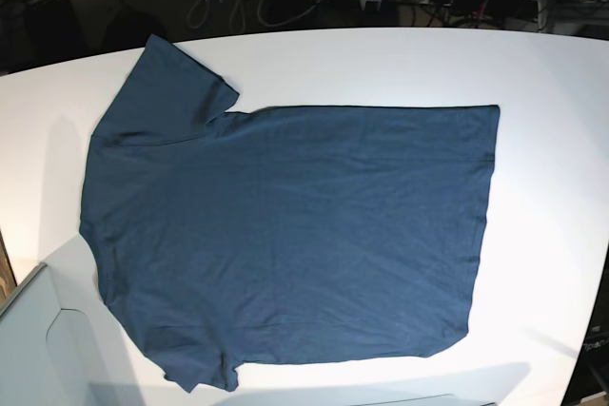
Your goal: Fold the T-shirt properly
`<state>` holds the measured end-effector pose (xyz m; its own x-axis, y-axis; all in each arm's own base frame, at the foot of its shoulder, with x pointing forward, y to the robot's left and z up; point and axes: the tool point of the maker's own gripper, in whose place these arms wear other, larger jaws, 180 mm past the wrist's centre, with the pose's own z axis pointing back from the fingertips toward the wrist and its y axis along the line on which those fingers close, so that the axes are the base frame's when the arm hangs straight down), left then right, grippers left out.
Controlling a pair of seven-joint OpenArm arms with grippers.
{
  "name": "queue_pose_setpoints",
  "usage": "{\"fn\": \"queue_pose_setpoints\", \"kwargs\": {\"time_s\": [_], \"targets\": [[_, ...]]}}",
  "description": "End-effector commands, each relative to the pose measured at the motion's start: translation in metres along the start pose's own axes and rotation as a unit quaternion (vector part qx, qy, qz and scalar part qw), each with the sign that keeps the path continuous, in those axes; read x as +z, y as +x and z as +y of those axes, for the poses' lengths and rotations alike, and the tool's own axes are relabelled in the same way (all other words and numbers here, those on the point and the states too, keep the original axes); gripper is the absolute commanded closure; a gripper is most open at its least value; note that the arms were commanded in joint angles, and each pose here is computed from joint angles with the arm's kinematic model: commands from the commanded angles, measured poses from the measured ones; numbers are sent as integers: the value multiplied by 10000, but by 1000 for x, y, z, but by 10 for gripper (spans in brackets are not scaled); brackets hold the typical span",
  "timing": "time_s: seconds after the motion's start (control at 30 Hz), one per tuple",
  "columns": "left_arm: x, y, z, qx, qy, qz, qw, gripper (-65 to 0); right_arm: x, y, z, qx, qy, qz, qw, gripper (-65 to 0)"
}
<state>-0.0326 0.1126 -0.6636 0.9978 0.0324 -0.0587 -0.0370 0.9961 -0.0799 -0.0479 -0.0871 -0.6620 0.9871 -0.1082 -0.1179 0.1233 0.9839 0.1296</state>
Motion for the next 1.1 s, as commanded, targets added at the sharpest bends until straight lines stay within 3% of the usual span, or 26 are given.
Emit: {"fn": "queue_pose_setpoints", "kwargs": {"time_s": [0.0, 0.27, 1.07], "targets": [[0, -4, 3, -3, 34, 35, 10000, -1, 0, -2, 4, -3, 108, 27, 9999, -4], [2, -9, 23, 76, 189, 44, 9998, 0, 4, 10, 7, 71, 165, -370, 9992, -4], [5, 0, 25, 10, 186, -250, 9995, 0, 4, 12, 10, 56, 191, -408, 9990, -4]]}}
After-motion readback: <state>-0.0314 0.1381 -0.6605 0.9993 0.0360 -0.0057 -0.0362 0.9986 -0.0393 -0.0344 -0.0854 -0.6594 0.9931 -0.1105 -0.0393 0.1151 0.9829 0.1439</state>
